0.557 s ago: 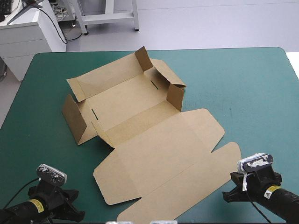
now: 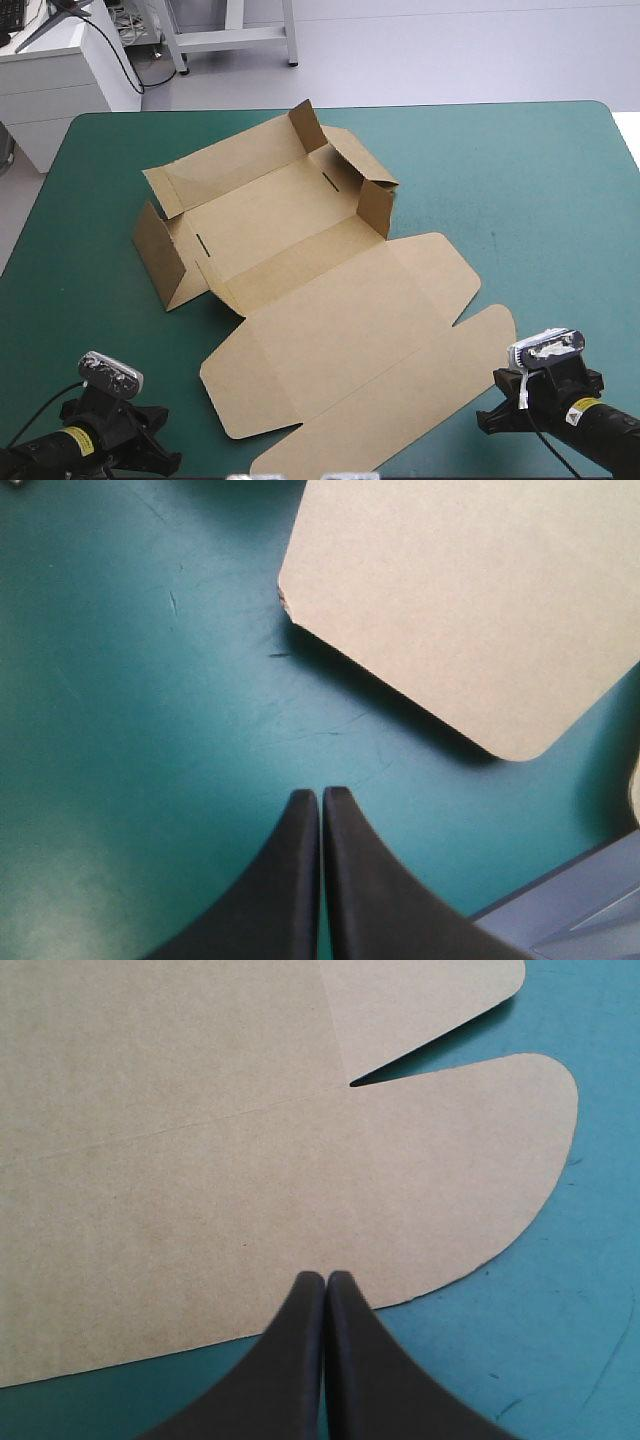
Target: Fold the box
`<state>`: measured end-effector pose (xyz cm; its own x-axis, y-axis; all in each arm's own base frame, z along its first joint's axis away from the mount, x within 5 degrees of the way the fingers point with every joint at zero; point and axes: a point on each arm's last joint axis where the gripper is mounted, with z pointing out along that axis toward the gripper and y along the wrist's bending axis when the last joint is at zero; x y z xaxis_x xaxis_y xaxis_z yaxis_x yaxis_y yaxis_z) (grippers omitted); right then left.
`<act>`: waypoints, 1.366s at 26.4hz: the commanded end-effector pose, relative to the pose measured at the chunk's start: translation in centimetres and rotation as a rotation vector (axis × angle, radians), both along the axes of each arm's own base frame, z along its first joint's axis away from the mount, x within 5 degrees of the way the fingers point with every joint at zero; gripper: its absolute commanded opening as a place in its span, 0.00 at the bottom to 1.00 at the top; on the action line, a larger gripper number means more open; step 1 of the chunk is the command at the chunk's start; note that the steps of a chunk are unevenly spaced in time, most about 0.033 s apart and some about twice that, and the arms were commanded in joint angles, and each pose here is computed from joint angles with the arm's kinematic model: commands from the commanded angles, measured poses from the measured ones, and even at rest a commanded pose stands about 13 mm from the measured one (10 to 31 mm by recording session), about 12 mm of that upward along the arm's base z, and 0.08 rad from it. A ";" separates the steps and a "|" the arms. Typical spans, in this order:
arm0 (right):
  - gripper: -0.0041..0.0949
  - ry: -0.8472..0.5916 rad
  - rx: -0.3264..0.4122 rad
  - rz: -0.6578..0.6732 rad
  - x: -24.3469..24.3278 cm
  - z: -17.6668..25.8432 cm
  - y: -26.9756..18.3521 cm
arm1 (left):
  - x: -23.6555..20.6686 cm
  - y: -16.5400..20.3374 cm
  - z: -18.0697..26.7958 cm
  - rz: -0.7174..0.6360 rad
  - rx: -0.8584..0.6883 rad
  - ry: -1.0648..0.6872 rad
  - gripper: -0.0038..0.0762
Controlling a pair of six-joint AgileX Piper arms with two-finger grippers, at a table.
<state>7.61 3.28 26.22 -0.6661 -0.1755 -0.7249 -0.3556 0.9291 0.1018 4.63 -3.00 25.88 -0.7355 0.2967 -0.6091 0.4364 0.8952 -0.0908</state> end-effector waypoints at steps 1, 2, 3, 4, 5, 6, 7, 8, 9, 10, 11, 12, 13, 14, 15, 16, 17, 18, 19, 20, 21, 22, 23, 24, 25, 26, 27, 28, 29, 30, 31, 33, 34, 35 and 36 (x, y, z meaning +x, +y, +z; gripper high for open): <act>0.07 -0.071 0.010 0.002 0.5 1.2 0.1 | 0.4 -0.3 1.1 -0.001 -0.040 -0.054 0.04; 0.18 -0.071 0.010 0.005 0.4 1.5 0.1 | 0.4 -0.3 1.1 -0.001 -0.040 -0.054 0.04; 0.30 -0.069 0.010 0.008 0.4 1.7 0.1 | 0.4 -0.3 1.1 -0.001 -0.040 -0.054 0.04; 0.54 -0.073 0.007 0.014 0.3 2.2 0.1 | 0.4 -0.3 1.1 -0.001 -0.040 -0.054 0.04; 0.65 -0.075 0.005 0.017 0.3 2.4 0.1 | 0.4 -0.3 1.1 -0.001 -0.040 -0.054 0.04; 0.84 -0.088 0.008 0.019 0.2 3.0 0.1 | 0.4 -0.3 1.1 -0.001 -0.043 -0.054 0.04; 0.91 -0.099 0.009 0.020 0.2 3.4 0.1 | 0.4 -0.3 1.1 -0.001 -0.043 -0.054 0.04; 0.96 -0.126 0.007 0.020 0.2 4.3 0.1 | 0.4 -0.3 1.1 -0.001 -0.043 -0.054 0.04; 0.96 -0.136 0.001 0.020 0.2 4.8 0.0 | 0.4 -0.3 1.1 -0.001 -0.043 -0.054 0.04; 0.96 -0.142 -0.002 0.013 0.4 5.9 0.0 | 0.4 -0.3 1.1 -0.001 -0.043 -0.054 0.04; 0.96 -0.139 0.001 0.005 0.7 6.6 0.0 | 0.4 -0.3 1.1 -0.001 -0.043 -0.054 0.04; 0.96 -0.134 -0.002 0.004 1.0 7.2 0.1 | 0.4 -0.3 1.1 -0.001 -0.043 -0.054 0.04; 0.96 -0.127 -0.007 0.005 1.3 7.7 0.1 | 0.4 -0.3 1.1 -0.001 -0.043 -0.054 0.04; 0.96 -0.121 -0.010 0.007 1.7 8.4 0.2 | 0.4 -0.3 1.1 -0.001 -0.043 -0.054 0.04; 0.96 -0.114 -0.012 0.009 2.3 9.1 0.3 | 0.4 -0.3 1.1 -0.001 -0.043 -0.054 0.04; 0.96 -0.109 -0.012 0.011 2.9 9.8 0.5 | 0.4 -0.3 1.1 -0.001 -0.043 -0.054 0.04; 0.96 -0.108 -0.012 0.013 3.4 10.5 0.6 | 0.4 -0.3 1.1 -0.001 -0.043 -0.054 0.04; 0.96 -0.099 -0.014 0.015 4.2 11.1 0.7 | 0.4 -0.3 1.1 -0.001 -0.043 -0.054 0.04; 0.96 -0.092 -0.016 0.016 5.1 11.7 0.9 | 0.4 -0.3 1.1 -0.001 -0.043 -0.054 0.04; 0.96 -0.078 -0.018 0.017 6.1 12.0 1.1 | 0.4 -0.3 1.1 -0.001 -0.043 -0.054 0.04; 0.96 -0.073 -0.017 0.018 7.0 12.5 1.3 | 0.4 -0.3 1.1 -0.001 -0.043 -0.054 0.04; 0.96 -0.066 -0.018 0.018 8.1 13.0 1.5 | 0.4 -0.3 1.1 -0.001 -0.043 -0.054 0.04; 0.96 -0.060 -0.020 0.018 9.1 13.4 1.7 | 0.4 -0.3 1.1 -0.001 -0.043 -0.054 0.04; 0.96 -0.056 -0.019 0.018 10.0 13.7 1.9 | 0.4 -0.3 1.1 -0.001 -0.043 -0.054 0.04; 0.96 -0.058 -0.018 0.018 10.9 14.2 2.0 | 0.4 -0.3 1.1 -0.001 -0.043 -0.054 0.04; 0.96 -0.042 -0.019 0.019 12.3 14.3 2.3 | 0.4 -0.3 1.1 -0.001 -0.043 -0.054 0.04; 0.96 -0.048 -0.023 0.023 13.2 14.7 2.5 | 0.4 -0.3 1.1 -0.001 -0.043 -0.054 0.04; 0.96 -0.044 -0.029 0.029 14.4 14.9 2.7 | 0.4 -0.3 1.1 -0.001 -0.043 -0.054 0.04; 0.96 -0.041 -0.035 0.042 15.5 15.1 3.0 | 0.4 -0.3 1.1 -0.001 -0.043 -0.054 0.04; 0.96 -0.030 -0.042 0.056 16.6 14.9 3.3 | 0.4 -0.3 1.1 -0.001 -0.043 -0.054 0.04; 0.96 -0.026 -0.042 0.079 17.6 15.0 3.6 | 0.4 -0.3 1.1 -0.001 -0.043 -0.054 0.04; 0.95 0.000 -0.020 0.128 19.2 15.0 4.4 | 0.4 -0.3 1.1 -0.001 -0.043 -0.054 0.04; 0.95 0.016 0.000 0.149 19.9 15.0 4.8 | 0.4 -0.3 1.1 -0.001 -0.043 -0.054 0.04; 0.95 0.029 0.019 0.168 20.7 15.0 5.2 | 0.4 -0.3 1.1 -0.001 -0.043 -0.054 0.04; 0.95 0.033 0.030 0.184 21.3 15.0 5.5 | 0.4 -0.3 1.1 -0.001 -0.043 -0.054 0.04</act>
